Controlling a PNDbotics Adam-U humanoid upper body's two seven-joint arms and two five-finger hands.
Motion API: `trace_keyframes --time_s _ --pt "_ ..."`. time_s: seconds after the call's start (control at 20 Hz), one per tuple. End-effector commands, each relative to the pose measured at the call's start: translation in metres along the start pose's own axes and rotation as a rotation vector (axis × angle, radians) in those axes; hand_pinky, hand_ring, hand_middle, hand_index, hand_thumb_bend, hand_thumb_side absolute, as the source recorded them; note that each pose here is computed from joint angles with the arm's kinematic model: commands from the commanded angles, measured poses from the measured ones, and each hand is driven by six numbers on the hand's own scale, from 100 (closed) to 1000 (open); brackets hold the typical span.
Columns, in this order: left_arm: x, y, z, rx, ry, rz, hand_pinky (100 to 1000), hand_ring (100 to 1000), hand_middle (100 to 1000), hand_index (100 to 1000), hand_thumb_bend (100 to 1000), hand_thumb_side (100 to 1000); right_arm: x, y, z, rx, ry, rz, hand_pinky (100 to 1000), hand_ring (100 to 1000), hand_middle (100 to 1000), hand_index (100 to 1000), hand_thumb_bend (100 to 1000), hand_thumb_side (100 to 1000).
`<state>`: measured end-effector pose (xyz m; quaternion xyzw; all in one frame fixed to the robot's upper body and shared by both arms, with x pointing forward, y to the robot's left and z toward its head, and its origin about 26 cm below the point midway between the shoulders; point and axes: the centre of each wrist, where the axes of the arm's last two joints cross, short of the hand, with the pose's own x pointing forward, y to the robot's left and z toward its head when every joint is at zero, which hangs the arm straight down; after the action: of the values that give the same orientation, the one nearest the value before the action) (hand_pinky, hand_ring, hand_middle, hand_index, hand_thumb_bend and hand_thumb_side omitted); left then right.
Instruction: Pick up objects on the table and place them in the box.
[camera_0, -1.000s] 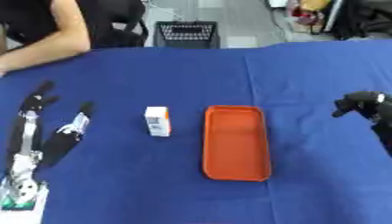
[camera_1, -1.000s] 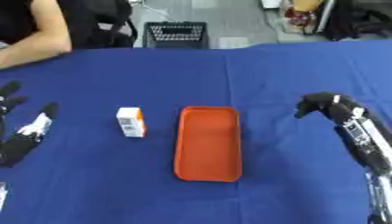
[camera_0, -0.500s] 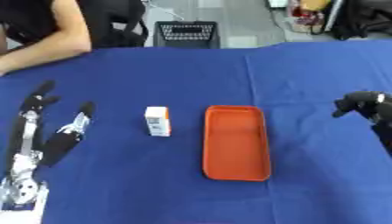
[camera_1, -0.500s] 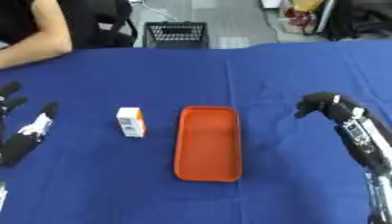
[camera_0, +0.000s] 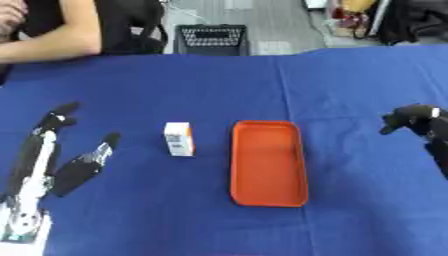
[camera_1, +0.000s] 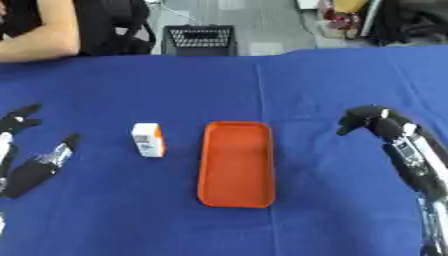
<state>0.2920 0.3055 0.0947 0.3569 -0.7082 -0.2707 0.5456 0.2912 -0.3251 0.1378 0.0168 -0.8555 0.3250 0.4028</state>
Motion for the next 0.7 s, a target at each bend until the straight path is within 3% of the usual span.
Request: trace_keyframes --time_s 0.05,0.45,0.7 --pt "0.003 0.005 -0.002 -0.039 -0.036 -0.041 965 863 925 954 589 583 0.003 -0.003 -0.001 0.006 -0.010 0.014 854 635 658 807 100 933" --pt "0.002 -0.001 -0.001 -0.077 -0.051 0.002 990 868 934 957 567 625 0.003 -0.003 -0.001 0.006 -0.011 0.014 855 635 658 807 100 932" --pt "-0.004 -0.016 -0.008 -0.151 -0.079 0.143 1000 875 947 962 546 673 0.003 -0.003 -0.002 0.008 -0.012 0.012 855 635 658 807 100 933"
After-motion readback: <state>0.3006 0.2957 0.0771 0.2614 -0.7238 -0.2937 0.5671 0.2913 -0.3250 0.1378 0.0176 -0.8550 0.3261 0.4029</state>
